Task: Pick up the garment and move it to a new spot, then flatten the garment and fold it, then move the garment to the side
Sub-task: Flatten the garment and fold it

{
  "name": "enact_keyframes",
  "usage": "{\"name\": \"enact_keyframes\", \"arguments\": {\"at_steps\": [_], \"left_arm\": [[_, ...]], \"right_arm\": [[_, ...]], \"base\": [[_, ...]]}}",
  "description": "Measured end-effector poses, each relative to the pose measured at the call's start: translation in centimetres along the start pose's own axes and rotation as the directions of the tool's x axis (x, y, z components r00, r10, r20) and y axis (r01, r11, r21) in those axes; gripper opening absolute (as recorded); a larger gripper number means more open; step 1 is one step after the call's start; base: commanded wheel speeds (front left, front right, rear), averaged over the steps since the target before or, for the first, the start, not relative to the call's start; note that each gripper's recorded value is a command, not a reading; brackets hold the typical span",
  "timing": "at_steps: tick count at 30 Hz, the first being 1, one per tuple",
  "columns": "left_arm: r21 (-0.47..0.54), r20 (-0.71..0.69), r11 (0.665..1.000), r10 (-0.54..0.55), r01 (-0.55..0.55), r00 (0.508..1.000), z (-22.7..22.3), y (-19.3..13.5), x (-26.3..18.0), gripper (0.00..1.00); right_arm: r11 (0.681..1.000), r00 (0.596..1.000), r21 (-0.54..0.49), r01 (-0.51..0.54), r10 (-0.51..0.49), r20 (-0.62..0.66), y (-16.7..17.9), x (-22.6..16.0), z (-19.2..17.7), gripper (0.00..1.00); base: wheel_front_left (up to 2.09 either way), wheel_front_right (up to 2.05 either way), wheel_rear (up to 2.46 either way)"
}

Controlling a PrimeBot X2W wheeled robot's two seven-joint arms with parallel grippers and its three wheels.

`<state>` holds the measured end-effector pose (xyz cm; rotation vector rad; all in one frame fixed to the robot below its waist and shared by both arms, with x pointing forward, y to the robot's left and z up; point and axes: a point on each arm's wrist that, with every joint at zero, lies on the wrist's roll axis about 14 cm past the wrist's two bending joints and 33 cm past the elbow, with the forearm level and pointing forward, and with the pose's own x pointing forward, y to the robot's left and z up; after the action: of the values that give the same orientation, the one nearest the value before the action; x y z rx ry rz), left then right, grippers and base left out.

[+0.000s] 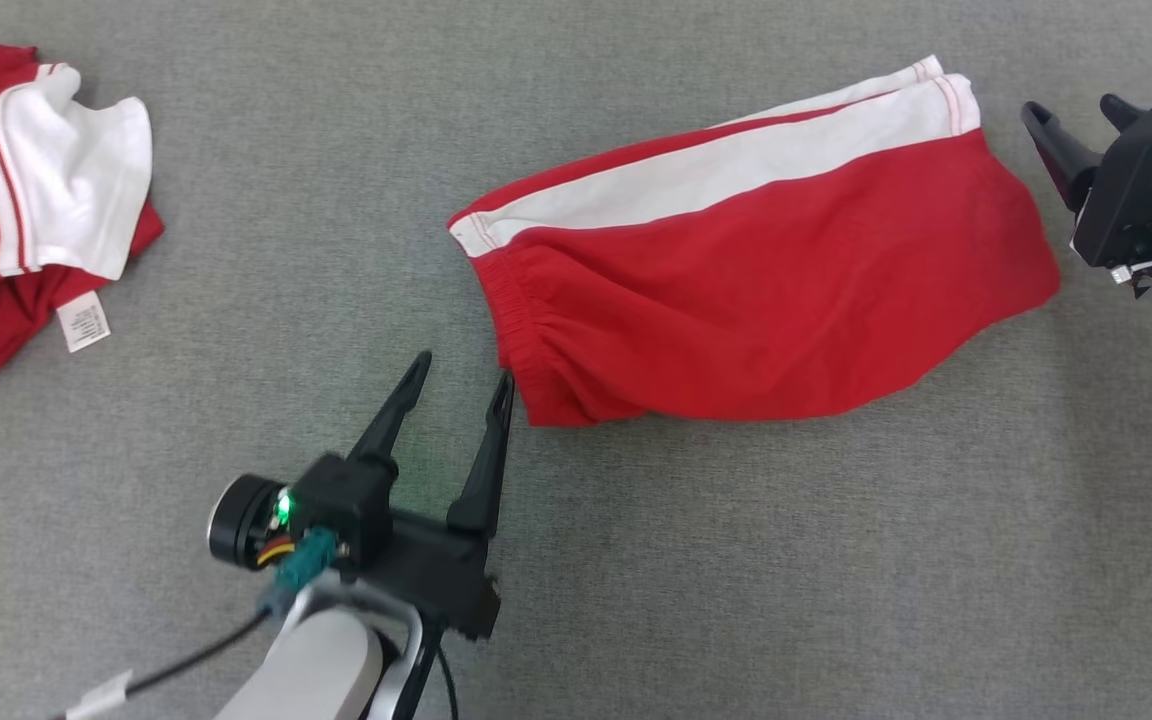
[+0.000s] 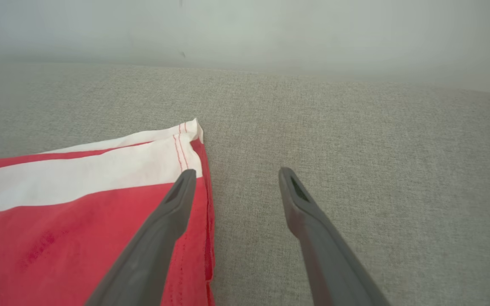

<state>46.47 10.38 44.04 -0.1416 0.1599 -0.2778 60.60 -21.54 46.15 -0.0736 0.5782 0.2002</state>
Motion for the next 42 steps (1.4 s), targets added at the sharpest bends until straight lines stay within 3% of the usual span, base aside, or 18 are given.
{"name": "enact_keyframes", "arguments": {"at_steps": [6, 12, 18, 20, 21, 22, 23, 35, 42], "left_arm": [[0.054, 0.005, 0.999, -0.004, 0.004, 1.0, -0.5, 0.3, -2.2, 1.0], [0.037, -0.007, 0.999, 0.033, -0.033, 0.999, -1.1, 0.9, -3.4, 1.0], [0.022, -0.004, 0.997, 0.072, -0.072, 0.997, -1.1, 1.5, -4.0, 1.0], [0.019, -0.003, 0.997, 0.076, -0.076, 0.997, -1.1, 1.4, -4.2, 1.0], [0.018, -0.002, 0.997, 0.077, -0.077, 0.997, -1.1, 1.4, -4.3, 1.0], [0.018, -0.001, 0.997, 0.076, -0.076, 0.997, -1.0, 1.4, -4.4, 1.0], [0.019, 0.002, 0.997, 0.074, -0.074, 0.997, -0.9, 1.2, -4.5, 1.0], [0.035, 0.04, 0.996, 0.077, -0.078, 0.996, 0.5, 0.9, -5.3, 1.0], [0.028, 0.093, 0.993, 0.11, -0.113, 0.99, 2.2, 1.2, -6.0, 1.0]], "right_arm": [[0.999, 0.997, 0.037, -0.029, 0.032, -0.077, 1.6, 0.5, -1.7, 1.0], [1.0, 0.981, 0.006, -0.008, 0.009, -0.195, 1.9, 1.4, -4.2, 1.0], [0.999, 0.951, 0.039, -0.03, 0.04, -0.305, 4.0, 1.9, -5.8, 1.0], [0.999, 0.944, 0.029, -0.027, 0.036, -0.329, 4.2, 1.5, -6.2, 0.94], [0.999, 0.941, 0.027, -0.025, 0.033, -0.337, 4.2, 1.2, -6.3, 0.75], [0.999, 0.939, 0.024, -0.026, 0.032, -0.342, 4.3, 1.0, -6.4, 0.3], [1.0, 0.941, 0.021, -0.021, 0.027, -0.339, 4.2, 0.5, -6.5, 0.0], [0.994, 0.973, 0.041, 0.1, -0.089, -0.213, 0.4, -4.0, -5.9, 0.0], [0.976, 0.971, 0.052, 0.211, -0.204, -0.122, -3.3, -7.8, -5.3, 0.0]], "base": [[0.0, 0.0, 0.0], [0.0, 0.0, 0.0], [0.0, 0.0, 0.0], [0.0, 0.0, 0.0], [0.0, 0.0, 0.0], [0.0, 0.0, 0.0], [0.0, 0.0, 0.0], [0.0, 0.0, 0.0], [0.0, 0.0, 0.0]]}}
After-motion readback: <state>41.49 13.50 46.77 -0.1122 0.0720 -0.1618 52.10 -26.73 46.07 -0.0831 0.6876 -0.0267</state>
